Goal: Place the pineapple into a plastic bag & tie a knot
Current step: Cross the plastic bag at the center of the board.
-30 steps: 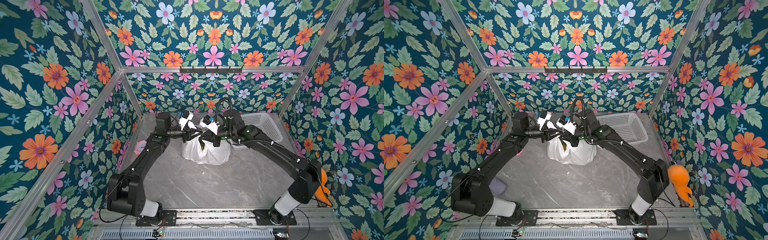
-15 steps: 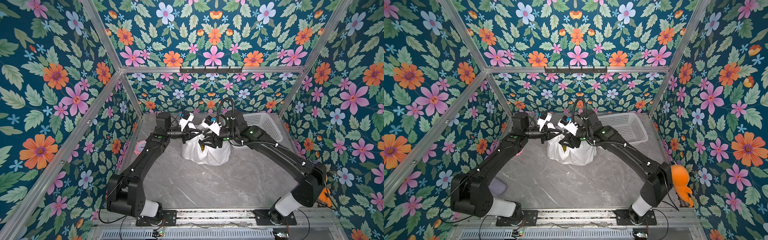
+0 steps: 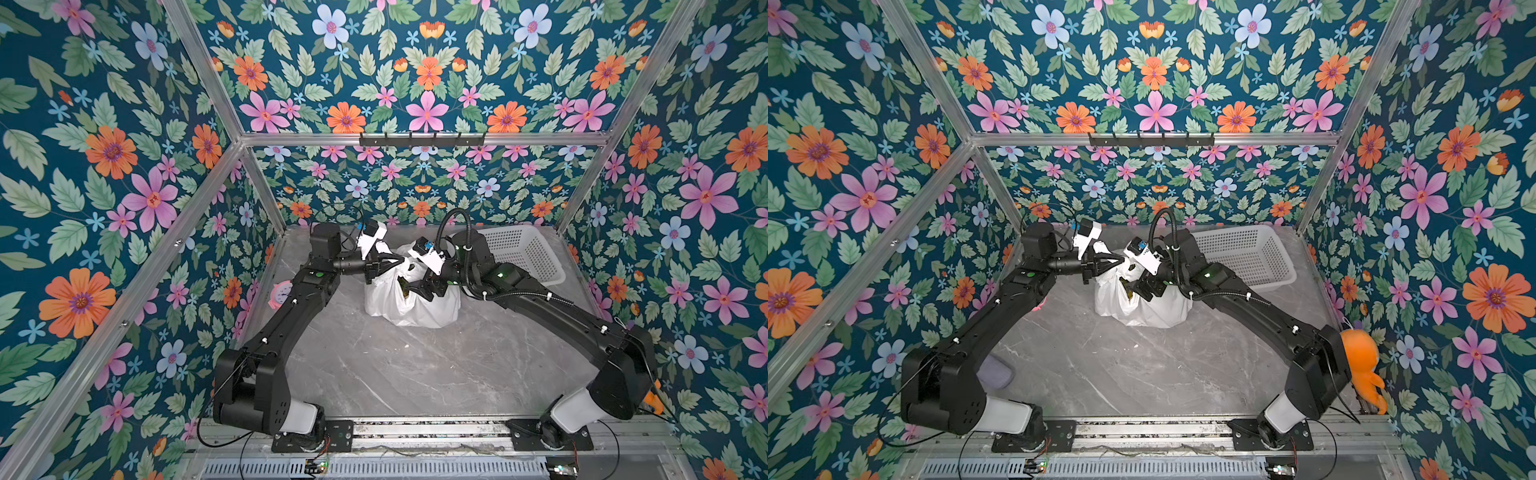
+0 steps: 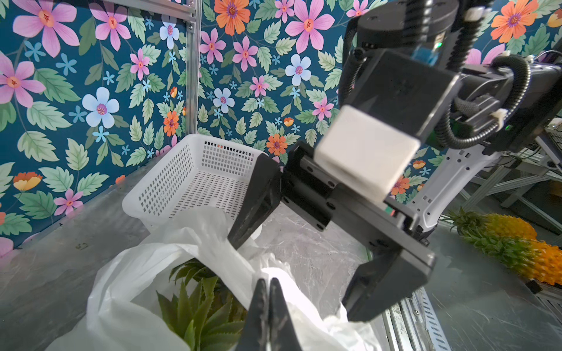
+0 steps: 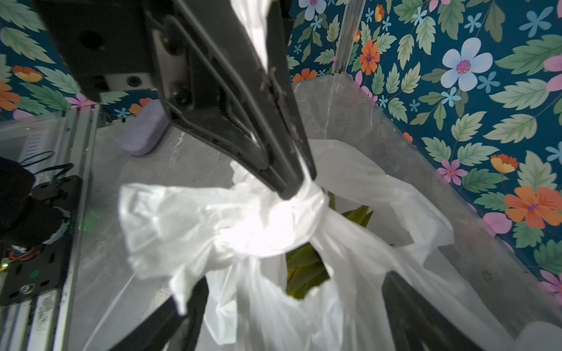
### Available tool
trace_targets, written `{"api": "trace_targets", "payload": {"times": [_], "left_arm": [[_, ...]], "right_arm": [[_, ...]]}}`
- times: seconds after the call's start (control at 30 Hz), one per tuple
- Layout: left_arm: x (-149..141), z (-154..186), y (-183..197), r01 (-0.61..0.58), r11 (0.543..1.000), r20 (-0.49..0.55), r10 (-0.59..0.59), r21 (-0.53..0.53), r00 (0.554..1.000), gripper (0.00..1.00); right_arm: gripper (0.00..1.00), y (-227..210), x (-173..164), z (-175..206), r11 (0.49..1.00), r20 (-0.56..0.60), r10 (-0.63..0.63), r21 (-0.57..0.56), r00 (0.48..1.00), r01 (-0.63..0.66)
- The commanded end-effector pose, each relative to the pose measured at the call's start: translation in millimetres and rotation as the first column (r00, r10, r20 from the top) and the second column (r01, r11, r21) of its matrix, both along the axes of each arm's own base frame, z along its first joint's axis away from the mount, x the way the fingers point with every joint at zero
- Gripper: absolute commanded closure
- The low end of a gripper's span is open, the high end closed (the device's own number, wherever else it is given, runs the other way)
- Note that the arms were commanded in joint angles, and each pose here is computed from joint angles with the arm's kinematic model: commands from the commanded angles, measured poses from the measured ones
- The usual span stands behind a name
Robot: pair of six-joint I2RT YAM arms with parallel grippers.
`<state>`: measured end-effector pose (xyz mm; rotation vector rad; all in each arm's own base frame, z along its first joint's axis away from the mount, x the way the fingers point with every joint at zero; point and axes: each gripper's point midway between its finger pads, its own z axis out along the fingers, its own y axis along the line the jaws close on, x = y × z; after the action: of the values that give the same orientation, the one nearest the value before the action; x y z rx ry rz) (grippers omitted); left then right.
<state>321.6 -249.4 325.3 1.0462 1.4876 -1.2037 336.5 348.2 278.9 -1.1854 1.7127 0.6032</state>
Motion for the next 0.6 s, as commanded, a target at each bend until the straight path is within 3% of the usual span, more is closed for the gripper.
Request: {"api": "trace_targets", "payload": {"times": [0.0, 0.17, 0.3, 0.57], "left_arm": [[2.0, 5.0, -0.9, 0.002, 1.000, 0.022, -0.002, -0.012, 1.000, 1.00], [3.9, 5.9, -0.9, -0.002, 1.000, 0.028, 0.003, -0.014, 1.000, 1.00], [3.8, 6.8, -1.1, 0.003, 1.000, 0.030, -0.003, -0.015, 1.000, 1.00], [13.3, 6.2, 0.5, -0.040, 0.999, 0.038, 0.040, -0.001, 0.998, 1.00]], "right_arm": [[0.13, 6.1, 26.2, 14.6, 0.999, 0.153, -0.054, 0.010, 0.987, 0.053], [0.23, 2.8, 46.1, 22.4, 0.991, 0.239, -0.130, 0.046, 0.962, 0.122], [0.45, -0.1, 50.4, 32.5, 0.985, 0.242, -0.163, 0.091, 0.956, 0.145], [0.43, -13.3, 58.0, 49.3, 0.964, 0.298, -0.252, 0.165, 0.920, 0.211]]}}
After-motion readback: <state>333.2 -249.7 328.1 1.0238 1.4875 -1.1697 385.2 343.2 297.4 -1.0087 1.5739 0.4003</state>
